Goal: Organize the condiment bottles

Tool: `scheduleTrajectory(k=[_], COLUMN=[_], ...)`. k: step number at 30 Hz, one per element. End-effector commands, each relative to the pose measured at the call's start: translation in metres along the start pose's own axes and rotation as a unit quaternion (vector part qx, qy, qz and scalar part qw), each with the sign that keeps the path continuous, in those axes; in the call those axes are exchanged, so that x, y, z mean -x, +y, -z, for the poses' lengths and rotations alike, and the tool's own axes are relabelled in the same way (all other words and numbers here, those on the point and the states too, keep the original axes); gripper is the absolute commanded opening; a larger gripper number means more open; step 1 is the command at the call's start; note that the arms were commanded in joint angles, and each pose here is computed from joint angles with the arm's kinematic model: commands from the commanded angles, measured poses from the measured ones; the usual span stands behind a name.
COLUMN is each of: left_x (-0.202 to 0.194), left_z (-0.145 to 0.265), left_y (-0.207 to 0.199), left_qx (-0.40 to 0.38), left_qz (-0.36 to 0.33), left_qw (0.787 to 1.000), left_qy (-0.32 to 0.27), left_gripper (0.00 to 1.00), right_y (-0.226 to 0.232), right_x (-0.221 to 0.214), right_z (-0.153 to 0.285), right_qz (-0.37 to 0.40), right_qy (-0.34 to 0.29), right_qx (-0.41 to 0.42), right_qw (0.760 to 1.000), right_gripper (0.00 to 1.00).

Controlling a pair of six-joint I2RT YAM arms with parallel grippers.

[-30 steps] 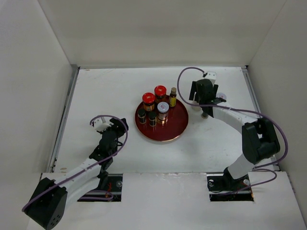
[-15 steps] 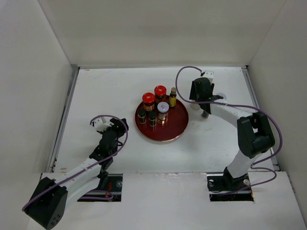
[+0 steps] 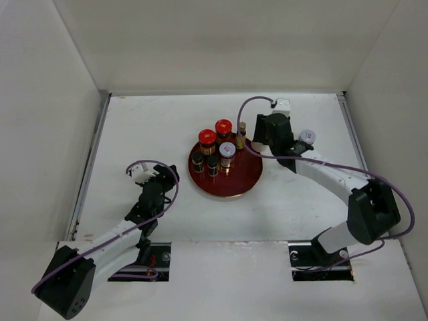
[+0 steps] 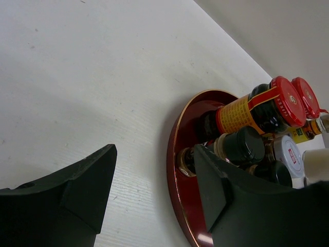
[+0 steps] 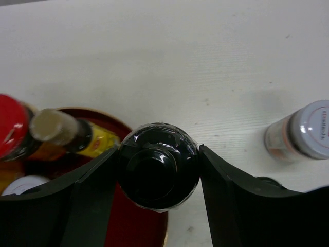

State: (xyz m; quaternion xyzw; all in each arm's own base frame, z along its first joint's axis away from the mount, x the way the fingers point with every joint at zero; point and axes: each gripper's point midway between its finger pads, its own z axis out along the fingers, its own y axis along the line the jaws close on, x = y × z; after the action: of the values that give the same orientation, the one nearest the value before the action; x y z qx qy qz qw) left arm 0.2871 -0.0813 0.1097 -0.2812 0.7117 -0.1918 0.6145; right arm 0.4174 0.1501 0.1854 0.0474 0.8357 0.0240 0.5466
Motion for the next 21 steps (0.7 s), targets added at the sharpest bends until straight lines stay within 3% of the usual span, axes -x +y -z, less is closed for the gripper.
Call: scheduleTrajectory(k=[1,7,15,21], left_x=[0.011,0.013,0.013,0.011], left_z=[-0.002,-0.001,-0.001,-0.002], left_y=[-0.015,-0.016,-0.017,-0.016], left_qx=[-0.023,-0.026,-0.028,-0.025], left_qz=[0.024,0.026,0.027,0.028], left_qw=[0.999,0.999,0.999,0.999], left_qy=[-0.016,-0.017,-0.016,-0.014], left_gripper=[0.60,0.60,0.61,0.61], right_y=[0.039,0.079,0.078,0.071], right_x=[0.021,0.004,-0.034,-0.030], right_z=[0.014,0.010,-0.010,0.001], right_qz=[-0.035,-0.019,0.003,-0.004], right_qy=[-0.040,-0.027,0.002,-0.009], right_qx=[0.055,0.089,0.065,0.061], right_qw=[0.997,0.996,0.998,0.998], right_gripper=[0.53,0.54,0.59,0.81])
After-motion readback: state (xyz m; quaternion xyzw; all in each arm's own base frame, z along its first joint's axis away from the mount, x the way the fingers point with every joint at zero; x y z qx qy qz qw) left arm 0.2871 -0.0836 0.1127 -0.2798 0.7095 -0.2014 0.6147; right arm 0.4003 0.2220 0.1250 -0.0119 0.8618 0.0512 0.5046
